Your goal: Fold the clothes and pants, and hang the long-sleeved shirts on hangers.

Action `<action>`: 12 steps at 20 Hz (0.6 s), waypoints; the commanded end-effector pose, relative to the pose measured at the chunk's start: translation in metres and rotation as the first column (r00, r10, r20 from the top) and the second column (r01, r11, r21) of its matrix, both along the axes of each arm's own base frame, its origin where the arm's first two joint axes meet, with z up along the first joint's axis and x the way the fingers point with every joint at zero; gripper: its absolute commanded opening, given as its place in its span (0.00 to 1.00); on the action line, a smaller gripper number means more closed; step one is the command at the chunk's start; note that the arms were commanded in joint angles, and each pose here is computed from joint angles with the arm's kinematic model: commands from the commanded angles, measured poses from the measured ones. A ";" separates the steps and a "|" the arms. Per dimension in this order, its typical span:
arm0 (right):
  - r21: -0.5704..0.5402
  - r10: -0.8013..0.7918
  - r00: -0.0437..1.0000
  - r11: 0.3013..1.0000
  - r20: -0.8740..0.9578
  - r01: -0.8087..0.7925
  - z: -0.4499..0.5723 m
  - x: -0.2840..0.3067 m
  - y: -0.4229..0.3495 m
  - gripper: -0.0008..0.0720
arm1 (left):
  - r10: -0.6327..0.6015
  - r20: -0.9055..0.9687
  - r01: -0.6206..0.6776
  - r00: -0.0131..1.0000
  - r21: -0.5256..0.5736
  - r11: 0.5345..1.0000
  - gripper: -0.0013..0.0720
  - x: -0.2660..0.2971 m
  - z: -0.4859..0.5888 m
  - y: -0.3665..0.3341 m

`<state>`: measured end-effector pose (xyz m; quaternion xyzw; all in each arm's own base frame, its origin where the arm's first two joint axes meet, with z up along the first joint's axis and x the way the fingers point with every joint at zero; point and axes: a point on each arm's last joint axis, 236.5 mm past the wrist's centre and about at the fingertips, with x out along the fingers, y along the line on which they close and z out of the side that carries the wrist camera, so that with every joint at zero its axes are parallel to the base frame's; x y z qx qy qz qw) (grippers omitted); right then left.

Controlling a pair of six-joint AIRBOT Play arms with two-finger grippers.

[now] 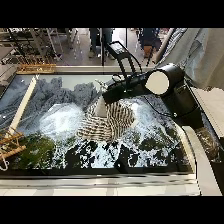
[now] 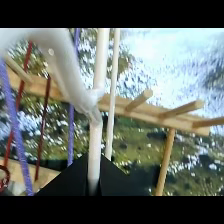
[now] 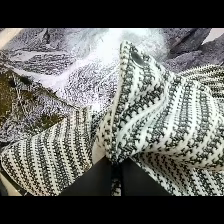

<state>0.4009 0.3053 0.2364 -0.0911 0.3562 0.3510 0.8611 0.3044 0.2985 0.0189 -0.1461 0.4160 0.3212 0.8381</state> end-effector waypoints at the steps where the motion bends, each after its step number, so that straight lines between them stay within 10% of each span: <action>1: 0.013 -0.016 1.000 1.000 -0.014 0.016 0.000 0.000 0.000 0.07 | -0.012 0.107 0.005 0.994 0.065 0.998 0.05 0.012 0.055 -0.003; 4: 0.009 -0.020 1.000 1.000 -0.009 0.020 0.000 0.001 0.000 0.07 | -0.062 0.361 0.078 0.930 -0.031 0.996 0.05 0.050 0.130 -0.047; 6: -0.022 -0.047 0.999 0.999 0.027 0.047 0.000 0.010 -0.009 0.07 | -0.298 0.568 0.383 0.767 -0.032 0.923 0.05 0.087 0.195 -0.123; 9: -0.064 -0.125 0.983 0.989 0.131 0.134 0.009 0.039 -0.037 0.07 | -0.667 0.720 0.855 0.192 0.211 0.474 0.05 0.081 0.264 -0.278; 12: -0.050 -0.175 0.969 0.981 0.173 0.186 0.017 0.059 -0.058 0.07 | -0.711 0.703 0.982 -0.035 0.156 0.105 0.05 0.053 0.231 -0.358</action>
